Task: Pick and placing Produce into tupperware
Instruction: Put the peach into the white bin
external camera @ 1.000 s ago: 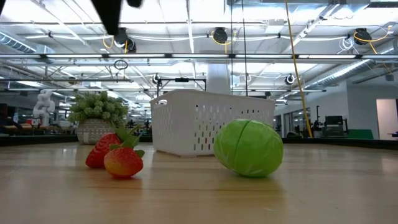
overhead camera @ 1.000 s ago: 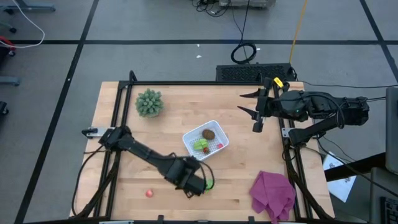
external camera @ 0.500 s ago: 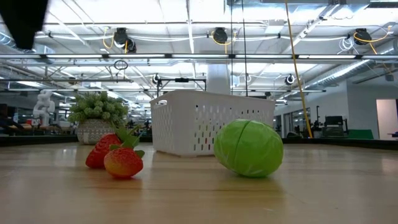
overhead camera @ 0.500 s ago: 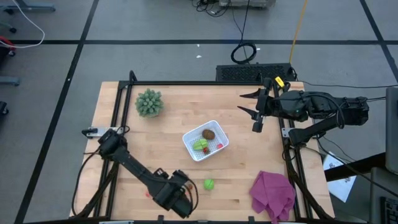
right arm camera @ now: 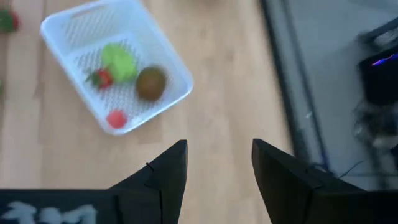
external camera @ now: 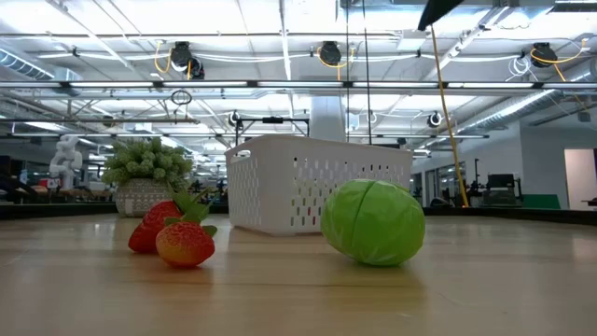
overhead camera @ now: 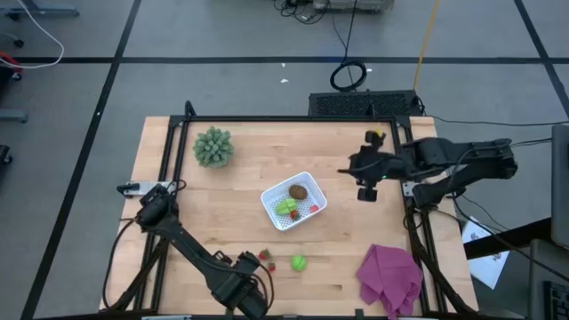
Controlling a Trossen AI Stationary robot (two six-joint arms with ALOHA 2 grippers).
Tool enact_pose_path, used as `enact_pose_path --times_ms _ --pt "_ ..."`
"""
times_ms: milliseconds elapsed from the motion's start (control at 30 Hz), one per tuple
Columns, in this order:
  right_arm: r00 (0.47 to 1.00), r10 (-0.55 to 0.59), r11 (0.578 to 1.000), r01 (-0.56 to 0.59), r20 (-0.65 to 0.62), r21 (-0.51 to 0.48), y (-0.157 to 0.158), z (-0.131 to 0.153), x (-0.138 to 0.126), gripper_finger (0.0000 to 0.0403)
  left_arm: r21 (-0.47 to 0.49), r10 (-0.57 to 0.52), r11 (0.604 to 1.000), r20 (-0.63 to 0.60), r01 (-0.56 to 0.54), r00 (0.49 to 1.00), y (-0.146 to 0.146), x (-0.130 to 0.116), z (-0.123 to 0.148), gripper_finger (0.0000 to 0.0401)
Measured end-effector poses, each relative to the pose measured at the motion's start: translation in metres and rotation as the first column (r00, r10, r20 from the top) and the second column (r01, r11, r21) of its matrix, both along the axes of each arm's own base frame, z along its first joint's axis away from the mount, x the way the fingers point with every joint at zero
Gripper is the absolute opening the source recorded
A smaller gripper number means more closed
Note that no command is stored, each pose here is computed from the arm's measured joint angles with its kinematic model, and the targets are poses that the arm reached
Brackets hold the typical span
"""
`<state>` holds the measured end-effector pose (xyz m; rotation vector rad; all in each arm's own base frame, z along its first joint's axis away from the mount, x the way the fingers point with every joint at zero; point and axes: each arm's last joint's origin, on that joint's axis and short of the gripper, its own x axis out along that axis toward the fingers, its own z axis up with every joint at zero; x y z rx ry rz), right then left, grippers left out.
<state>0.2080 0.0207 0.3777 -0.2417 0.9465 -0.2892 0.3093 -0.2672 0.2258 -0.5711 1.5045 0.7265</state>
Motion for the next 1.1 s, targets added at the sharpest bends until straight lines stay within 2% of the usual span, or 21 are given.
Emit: enact_pose_path --times_ms 233,467,633,800,867,967,1100 --pt "0.997 0.024 0.999 -0.022 -0.069 0.039 0.004 -0.012 0.014 0.0171 0.023 0.061 0.998 -0.025 -0.06 0.998 -0.018 -0.021 0.001 0.034" --pt "0.998 0.024 0.999 -0.022 -0.06 0.041 0.004 -0.012 0.015 0.0171 0.091 0.115 0.989 -0.025 -0.112 0.993 -0.032 -0.048 0.007 0.034" --pt "0.999 0.024 0.999 -0.023 -0.036 0.044 0.004 -0.01 0.016 0.0171 0.153 0.12 0.981 0.028 -0.123 0.992 -0.026 -0.058 0.016 0.034" --pt "0.999 0.024 0.999 -0.023 -0.037 0.045 0.004 -0.01 0.016 0.0171 0.167 0.169 0.97 0.045 -0.174 0.985 0.002 -0.082 0.016 0.0339" --pt "0.999 0.025 0.999 -0.023 -0.037 0.044 0.004 -0.01 0.016 0.0171 0.113 0.215 0.968 0.084 -0.224 0.973 0.015 -0.093 0.01 0.0339" --pt "0.999 0.025 0.999 -0.023 -0.037 0.044 0.004 -0.01 0.016 0.0171 -0.047 0.272 0.962 0.196 -0.269 0.942 0.027 -0.103 -0.004 0.0339" --pt "0.999 0.025 0.999 -0.024 -0.036 0.044 0.004 -0.01 0.016 0.0171 -0.189 0.312 0.945 0.276 -0.267 0.909 0.036 -0.11 -0.033 0.0339"
